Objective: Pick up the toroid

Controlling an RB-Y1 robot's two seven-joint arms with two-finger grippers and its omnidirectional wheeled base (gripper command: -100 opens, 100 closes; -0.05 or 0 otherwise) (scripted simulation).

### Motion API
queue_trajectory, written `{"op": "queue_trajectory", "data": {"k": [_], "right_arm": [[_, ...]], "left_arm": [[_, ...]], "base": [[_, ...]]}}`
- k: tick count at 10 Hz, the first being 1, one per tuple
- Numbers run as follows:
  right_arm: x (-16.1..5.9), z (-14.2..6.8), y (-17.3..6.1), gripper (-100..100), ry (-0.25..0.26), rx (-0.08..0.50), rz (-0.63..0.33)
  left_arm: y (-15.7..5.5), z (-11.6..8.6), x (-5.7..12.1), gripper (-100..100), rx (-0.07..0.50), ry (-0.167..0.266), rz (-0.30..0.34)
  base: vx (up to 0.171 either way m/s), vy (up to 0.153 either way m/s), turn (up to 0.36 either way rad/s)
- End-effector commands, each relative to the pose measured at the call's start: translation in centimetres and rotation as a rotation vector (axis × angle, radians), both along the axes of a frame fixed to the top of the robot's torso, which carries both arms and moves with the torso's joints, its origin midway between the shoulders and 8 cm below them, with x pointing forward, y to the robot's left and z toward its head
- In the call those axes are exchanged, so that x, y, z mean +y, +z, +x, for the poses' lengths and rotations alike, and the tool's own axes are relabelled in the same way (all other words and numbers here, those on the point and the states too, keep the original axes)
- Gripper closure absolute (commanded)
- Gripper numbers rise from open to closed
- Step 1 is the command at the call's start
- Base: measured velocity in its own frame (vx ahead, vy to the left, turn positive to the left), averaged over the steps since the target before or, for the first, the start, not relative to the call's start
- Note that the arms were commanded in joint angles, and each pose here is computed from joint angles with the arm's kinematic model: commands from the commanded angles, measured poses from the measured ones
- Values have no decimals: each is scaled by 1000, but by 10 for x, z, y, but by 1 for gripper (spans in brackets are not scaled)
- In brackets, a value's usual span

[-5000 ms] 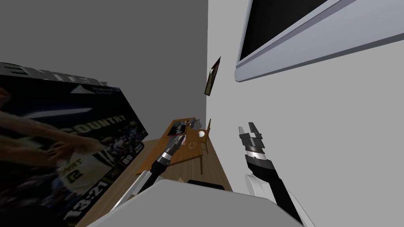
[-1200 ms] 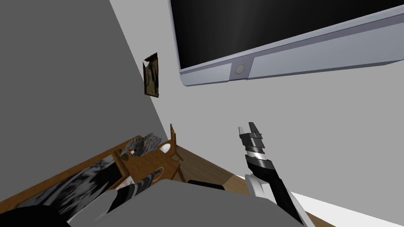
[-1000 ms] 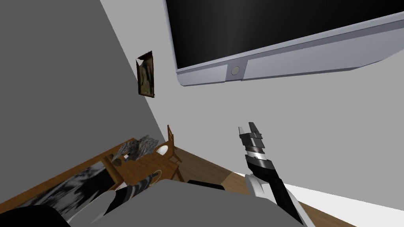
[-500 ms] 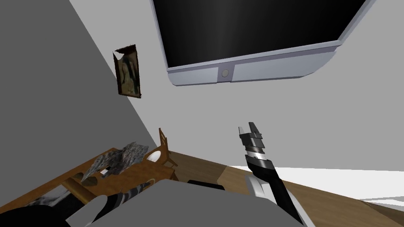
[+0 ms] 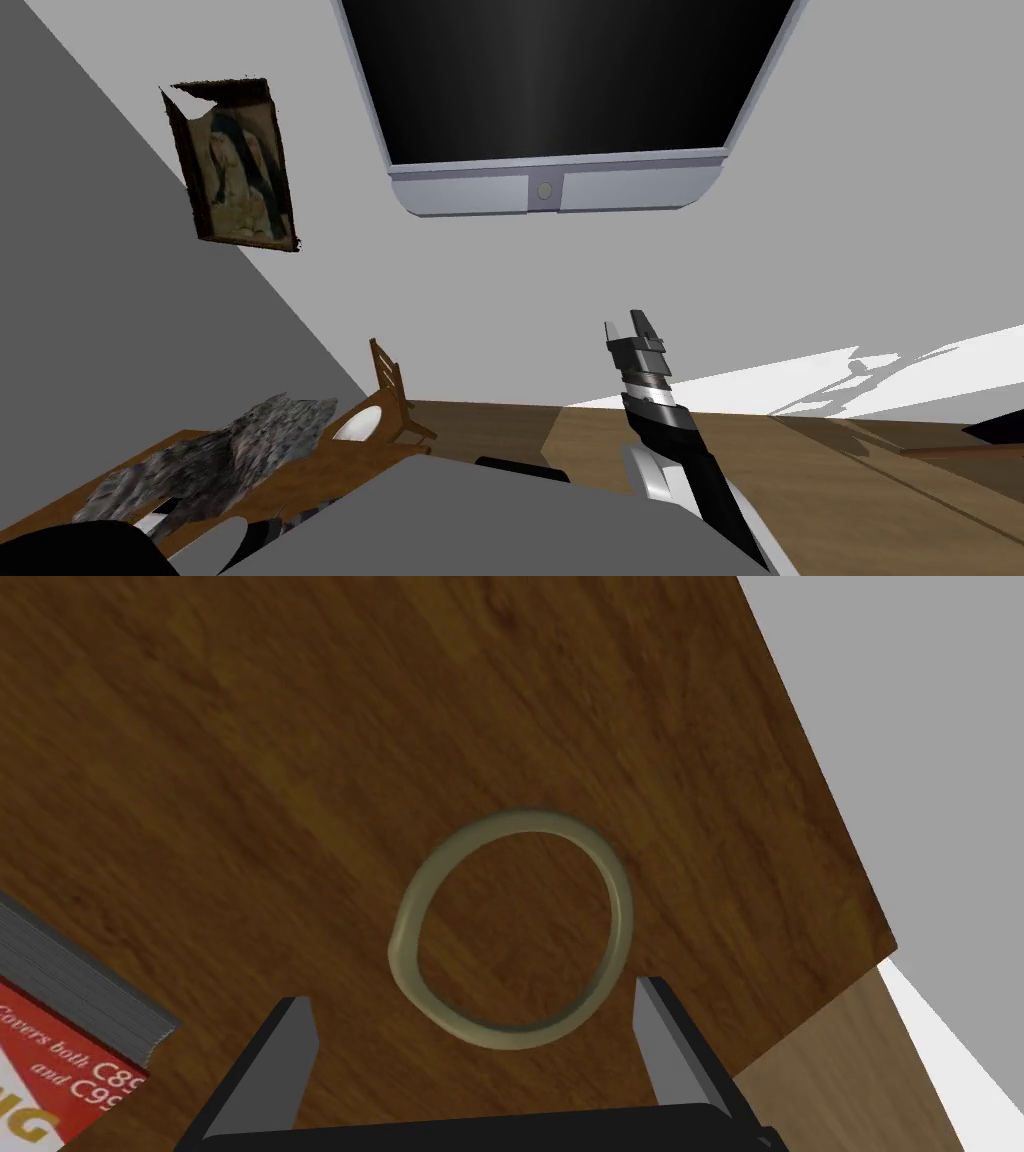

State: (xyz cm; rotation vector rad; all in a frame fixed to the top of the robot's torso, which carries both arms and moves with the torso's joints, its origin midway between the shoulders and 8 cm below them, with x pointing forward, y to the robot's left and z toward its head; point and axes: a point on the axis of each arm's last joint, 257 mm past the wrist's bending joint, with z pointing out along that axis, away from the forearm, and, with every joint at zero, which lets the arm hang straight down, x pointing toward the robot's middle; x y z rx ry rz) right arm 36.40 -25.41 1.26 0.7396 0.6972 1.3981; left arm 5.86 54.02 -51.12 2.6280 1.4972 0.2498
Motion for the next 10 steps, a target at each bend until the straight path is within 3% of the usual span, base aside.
{"op": "queue_trajectory", "data": {"k": [1, 3, 4, 5, 6, 9, 10], "right_arm": [[0, 0, 0, 0, 0, 0, 0], [0, 0, 0, 0, 0, 0, 0], [0, 0, 0, 0, 0, 0, 0], [0, 0, 0, 0, 0, 0, 0], [0, 0, 0, 0, 0, 0, 0], [0, 0, 0, 0, 0, 0, 0], [0, 0, 0, 0, 0, 0, 0]], "left_arm": [[-4, -19, 7, -100, 47, -38, 24], [-13, -47, 7, -100, 106, -66, 31], [-10, -34, 10, -100, 84, -53, 30], [-10, -35, 10, 0, 88, -58, 30], [-15, -33, 12, -100, 86, -23, 17], [-20, -35, 16, -100, 90, 17, 8], [-22, -26, 15, -100, 76, 40, -4]], "base": [[-18, 37, -290], [-20, 42, -252], [-9, 21, -66], [-2, 5, 12], [-84, 11, -261], [-117, -18, -174], [-120, -5, -296]]}}
